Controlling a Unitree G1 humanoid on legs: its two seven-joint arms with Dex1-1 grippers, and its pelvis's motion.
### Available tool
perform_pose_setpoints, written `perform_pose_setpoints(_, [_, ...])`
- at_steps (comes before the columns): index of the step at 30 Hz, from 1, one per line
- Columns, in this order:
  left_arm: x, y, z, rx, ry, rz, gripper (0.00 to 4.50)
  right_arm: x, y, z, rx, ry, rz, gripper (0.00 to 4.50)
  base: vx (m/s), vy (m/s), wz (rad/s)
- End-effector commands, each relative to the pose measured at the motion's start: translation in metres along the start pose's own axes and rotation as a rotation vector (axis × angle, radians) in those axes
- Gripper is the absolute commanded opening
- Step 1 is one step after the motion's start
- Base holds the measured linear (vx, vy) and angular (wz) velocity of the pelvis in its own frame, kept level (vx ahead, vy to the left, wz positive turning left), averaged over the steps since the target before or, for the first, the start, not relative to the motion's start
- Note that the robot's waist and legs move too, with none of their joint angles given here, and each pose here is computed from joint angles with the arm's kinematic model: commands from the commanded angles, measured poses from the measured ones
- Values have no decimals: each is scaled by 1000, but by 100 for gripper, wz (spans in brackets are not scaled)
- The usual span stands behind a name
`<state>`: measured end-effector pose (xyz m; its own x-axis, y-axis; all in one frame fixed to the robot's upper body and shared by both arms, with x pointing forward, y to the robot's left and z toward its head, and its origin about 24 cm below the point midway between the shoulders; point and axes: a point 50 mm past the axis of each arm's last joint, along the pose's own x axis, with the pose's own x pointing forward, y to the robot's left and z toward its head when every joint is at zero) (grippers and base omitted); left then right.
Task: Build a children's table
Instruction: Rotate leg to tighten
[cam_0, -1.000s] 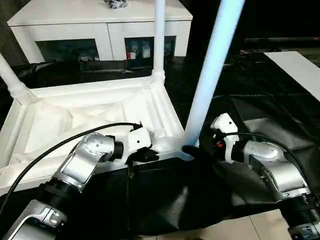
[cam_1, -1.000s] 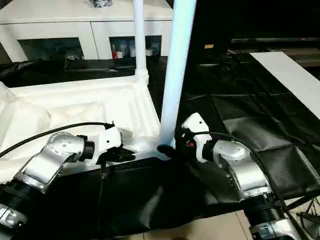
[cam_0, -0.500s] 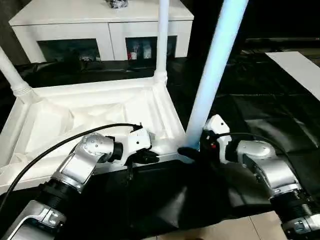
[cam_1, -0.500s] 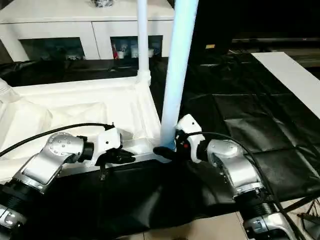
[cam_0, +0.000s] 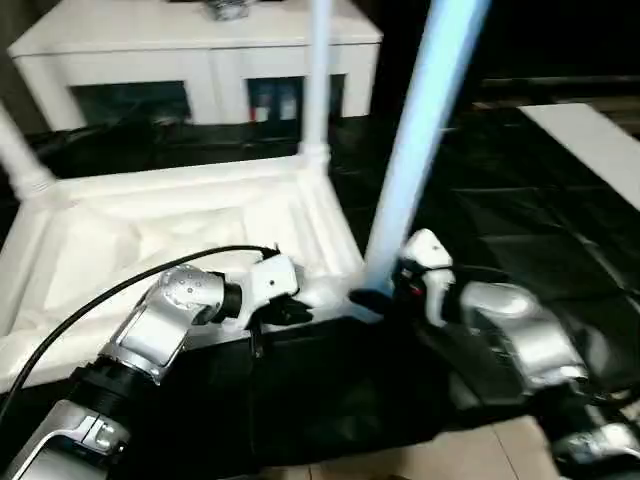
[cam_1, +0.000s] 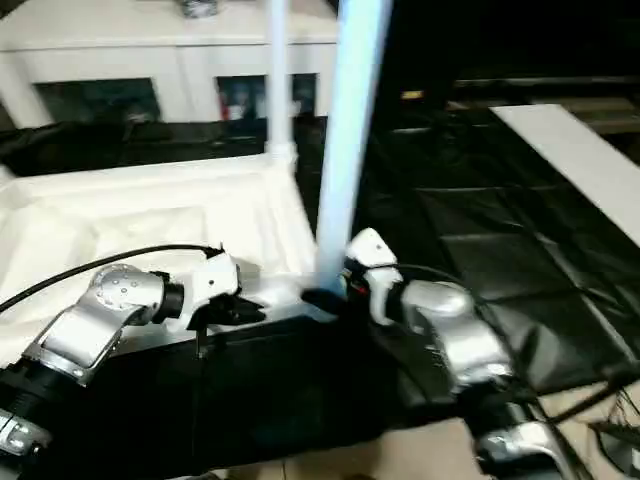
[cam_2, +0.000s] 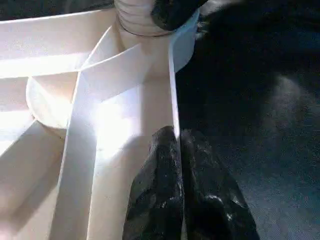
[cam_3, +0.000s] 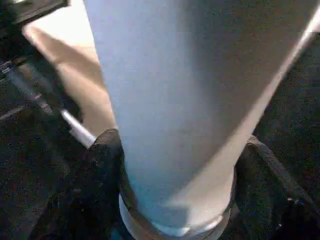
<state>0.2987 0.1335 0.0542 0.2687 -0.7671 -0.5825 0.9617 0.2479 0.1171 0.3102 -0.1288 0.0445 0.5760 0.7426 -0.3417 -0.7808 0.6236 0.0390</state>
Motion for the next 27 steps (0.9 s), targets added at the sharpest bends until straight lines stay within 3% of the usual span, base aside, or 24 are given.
perform_pose_setpoints(1, [18, -7, 4, -40, -2, -22, 0, -3, -28, -19, 131, 81, -370, 269, 0, 0, 0])
perform_pose_setpoints(6, [32, 6, 13, -97, -11, 154, 0, 11, -25, -22, 199, 85, -523, 269, 0, 0, 0])
perform_pose_setpoints(9, [50, 19, 26, -191, -26, 385, 0, 35, -14, -21, 271, 81, -666, 269, -19, 4, 1])
perform_pose_setpoints(10, [50, 19, 26, -191, -26, 385, 0, 35, -14, -21, 271, 81, -666, 269, 0, 0, 0])
perform_pose_setpoints(11, [58, 22, 33, -210, -41, 466, 0, 49, -7, -16, 274, 83, -715, 269, 0, 0, 0])
perform_pose_setpoints(14, [62, 23, 36, -201, -42, 498, 0, 58, -2, -11, 266, 75, -724, 269, 0, 0, 0])
perform_pose_setpoints(16, [63, 23, 39, -179, -52, 497, 0, 67, 5, -2, 298, 21, -680, 269, 0, 0, 0])
perform_pose_setpoints(19, [60, 22, 37, -117, -35, 463, 0, 69, 6, 13, 278, -84, -622, 269, 0, 0, 0])
perform_pose_setpoints(22, [57, 23, 34, -91, -29, 455, 0, 67, 4, 20, 261, -142, -613, 339, 0, 0, 0])
perform_pose_setpoints(26, [53, 22, 30, -59, -22, 430, 0, 57, -3, 27, 210, -189, -609, 367, 0, 0, 0])
perform_pose_setpoints(27, [49, 21, 28, -30, -19, 405, 0, 45, -8, 31, 180, -214, -601, 380, 0, 0, 0])
